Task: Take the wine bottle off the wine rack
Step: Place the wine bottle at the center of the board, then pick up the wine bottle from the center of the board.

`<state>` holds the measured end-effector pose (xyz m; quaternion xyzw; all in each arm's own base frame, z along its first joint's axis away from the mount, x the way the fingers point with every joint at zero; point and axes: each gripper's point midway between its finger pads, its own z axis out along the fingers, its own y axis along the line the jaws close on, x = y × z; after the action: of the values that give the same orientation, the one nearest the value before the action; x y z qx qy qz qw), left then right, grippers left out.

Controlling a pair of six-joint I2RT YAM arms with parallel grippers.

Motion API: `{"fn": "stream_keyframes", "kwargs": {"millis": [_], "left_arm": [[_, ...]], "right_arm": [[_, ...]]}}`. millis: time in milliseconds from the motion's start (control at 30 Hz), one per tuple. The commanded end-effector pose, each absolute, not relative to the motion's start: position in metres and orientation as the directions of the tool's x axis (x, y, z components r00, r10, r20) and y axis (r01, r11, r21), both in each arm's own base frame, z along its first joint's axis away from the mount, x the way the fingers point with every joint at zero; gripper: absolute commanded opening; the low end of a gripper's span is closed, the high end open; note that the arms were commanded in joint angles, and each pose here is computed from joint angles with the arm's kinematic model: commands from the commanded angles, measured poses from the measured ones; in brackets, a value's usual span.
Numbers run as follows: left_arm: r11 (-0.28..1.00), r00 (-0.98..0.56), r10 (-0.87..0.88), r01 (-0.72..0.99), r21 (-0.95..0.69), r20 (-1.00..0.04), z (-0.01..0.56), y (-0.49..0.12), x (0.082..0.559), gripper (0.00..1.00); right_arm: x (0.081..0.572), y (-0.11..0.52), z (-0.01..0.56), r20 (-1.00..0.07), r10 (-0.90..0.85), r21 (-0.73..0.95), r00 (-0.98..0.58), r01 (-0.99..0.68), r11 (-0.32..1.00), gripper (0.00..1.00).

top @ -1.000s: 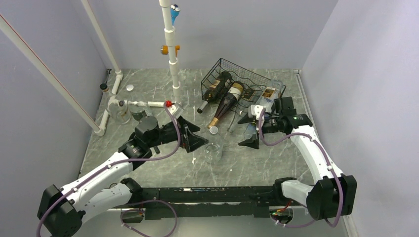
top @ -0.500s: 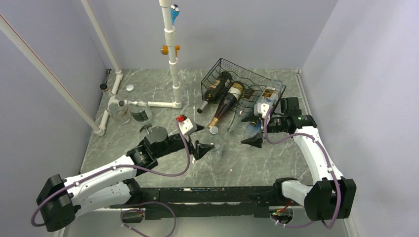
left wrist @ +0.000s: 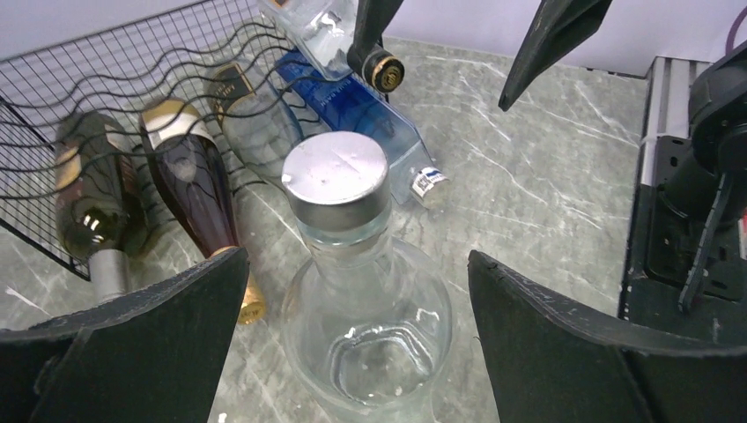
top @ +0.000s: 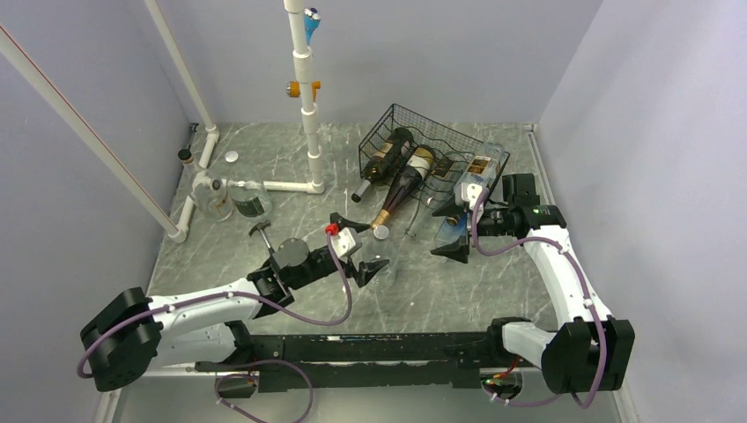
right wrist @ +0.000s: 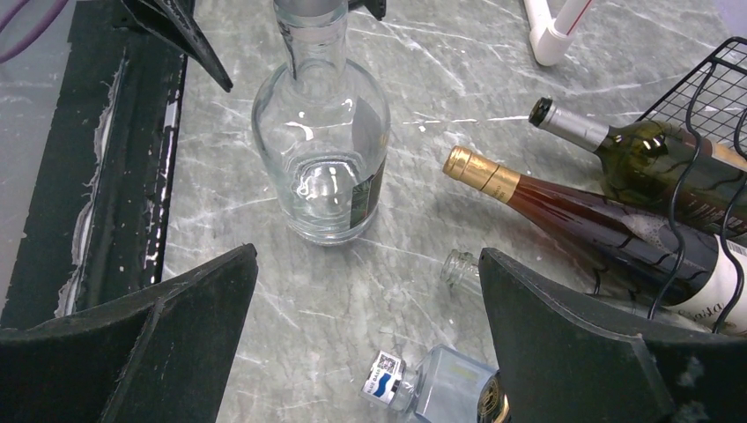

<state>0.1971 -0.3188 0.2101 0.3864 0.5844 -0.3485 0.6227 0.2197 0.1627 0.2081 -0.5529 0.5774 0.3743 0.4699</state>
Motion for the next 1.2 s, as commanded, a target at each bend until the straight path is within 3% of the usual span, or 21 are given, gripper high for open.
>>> {"fn": "stream_keyframes", "kwargs": {"millis": [0, 533, 1167], "left_arm": [[0.494, 0.201, -0.090, 0.860, 0.132, -0.976, 0.245, -0.322, 0.203, 1.00], [0.509, 0.166, -0.131, 0.857, 0.078, -0.977, 0.232, -0.334, 0.211, 0.98], [0.511, 0.121, -0.129, 0.859, 0.039, -0.984, 0.223, -0.348, 0.220, 0.73]], "right_arm": [[0.218, 0.166, 0.221, -0.964, -0.242, -0.136, 0.113, -0.987, 0.084, 1.00], [0.219, 0.164, 0.220, -0.964, -0.242, -0.135, 0.109, -0.987, 0.091, 1.00], [0.220, 0.163, 0.219, -0.964, -0.242, -0.134, 0.107, -0.986, 0.096, 1.00]]}}
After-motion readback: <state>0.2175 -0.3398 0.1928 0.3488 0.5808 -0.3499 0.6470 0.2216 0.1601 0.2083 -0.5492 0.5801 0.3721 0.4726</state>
